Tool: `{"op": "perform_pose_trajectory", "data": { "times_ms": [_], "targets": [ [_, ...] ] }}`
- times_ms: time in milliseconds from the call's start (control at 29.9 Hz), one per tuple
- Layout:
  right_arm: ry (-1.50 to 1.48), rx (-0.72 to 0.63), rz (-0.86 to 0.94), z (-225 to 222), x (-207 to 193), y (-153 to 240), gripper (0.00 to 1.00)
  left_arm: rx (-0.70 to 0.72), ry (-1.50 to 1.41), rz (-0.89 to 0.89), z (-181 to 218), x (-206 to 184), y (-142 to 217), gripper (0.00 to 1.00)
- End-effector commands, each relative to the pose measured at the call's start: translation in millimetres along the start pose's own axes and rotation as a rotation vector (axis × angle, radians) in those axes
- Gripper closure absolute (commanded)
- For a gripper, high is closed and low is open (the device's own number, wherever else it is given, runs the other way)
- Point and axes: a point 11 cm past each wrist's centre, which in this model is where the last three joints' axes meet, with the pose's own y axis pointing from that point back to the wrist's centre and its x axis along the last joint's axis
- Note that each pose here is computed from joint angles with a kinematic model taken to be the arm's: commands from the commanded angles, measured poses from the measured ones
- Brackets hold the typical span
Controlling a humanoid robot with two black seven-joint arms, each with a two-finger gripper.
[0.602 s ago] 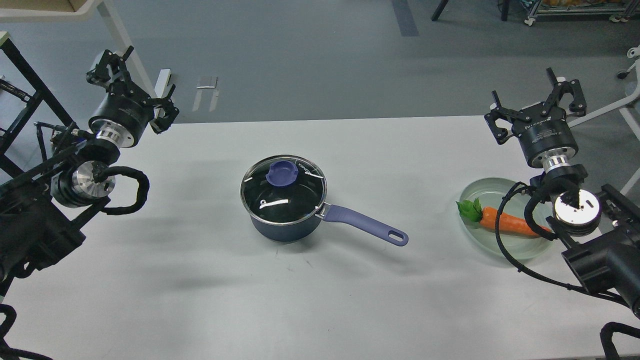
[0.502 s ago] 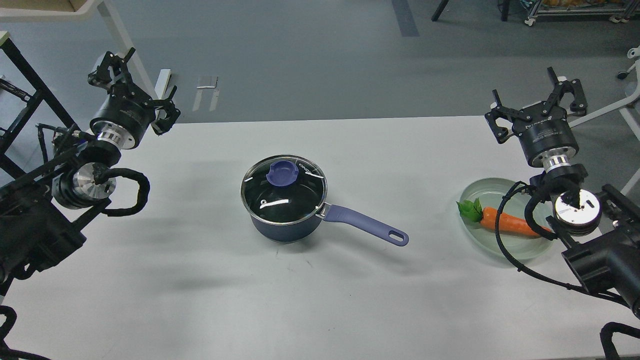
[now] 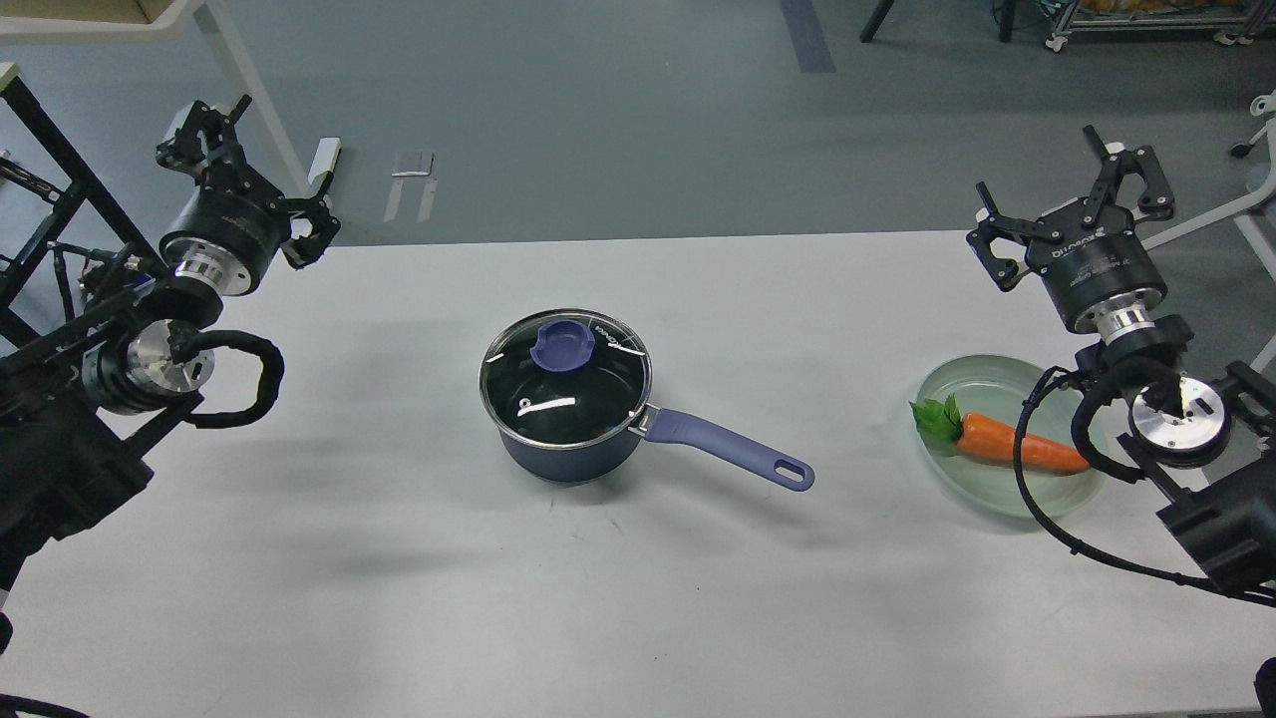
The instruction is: Open pot lid
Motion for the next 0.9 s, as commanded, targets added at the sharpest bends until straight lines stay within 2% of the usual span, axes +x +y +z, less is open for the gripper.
{"op": "perform_pose_trajectory", "data": {
  "times_ms": [0, 167, 401, 535, 669, 870],
  "targets": [
    [0.127, -0.049, -0.027, -17, -6, -4, 0.0, -0.003, 0.001, -0.029, 5, -2, 0, 0.0],
    [0.343, -0.119, -0.134, -44, -38, -11, 0.0, 0.007, 0.003, -0.039, 1, -4, 0, 0.01],
    [0.711, -0.246, -0.251, -53, -85, -16, 0.0, 0.063, 0.004, -0.03, 2, 2, 1, 0.0],
    [0.978, -0.327, -0.356, -41, -124, -25, 0.0, 0.071, -0.01, -0.051, 9, 1, 4, 0.0],
    [1.268, -0.408, -0.427, -34, -144, -35, 0.0, 0.076, -0.017, -0.086, 15, -5, 7, 0.01],
    [1.649, -0.581, -0.728, 17, -176, -27, 0.0, 0.087, -0.015, -0.098, 13, -8, 8, 0.0]
  ]
}}
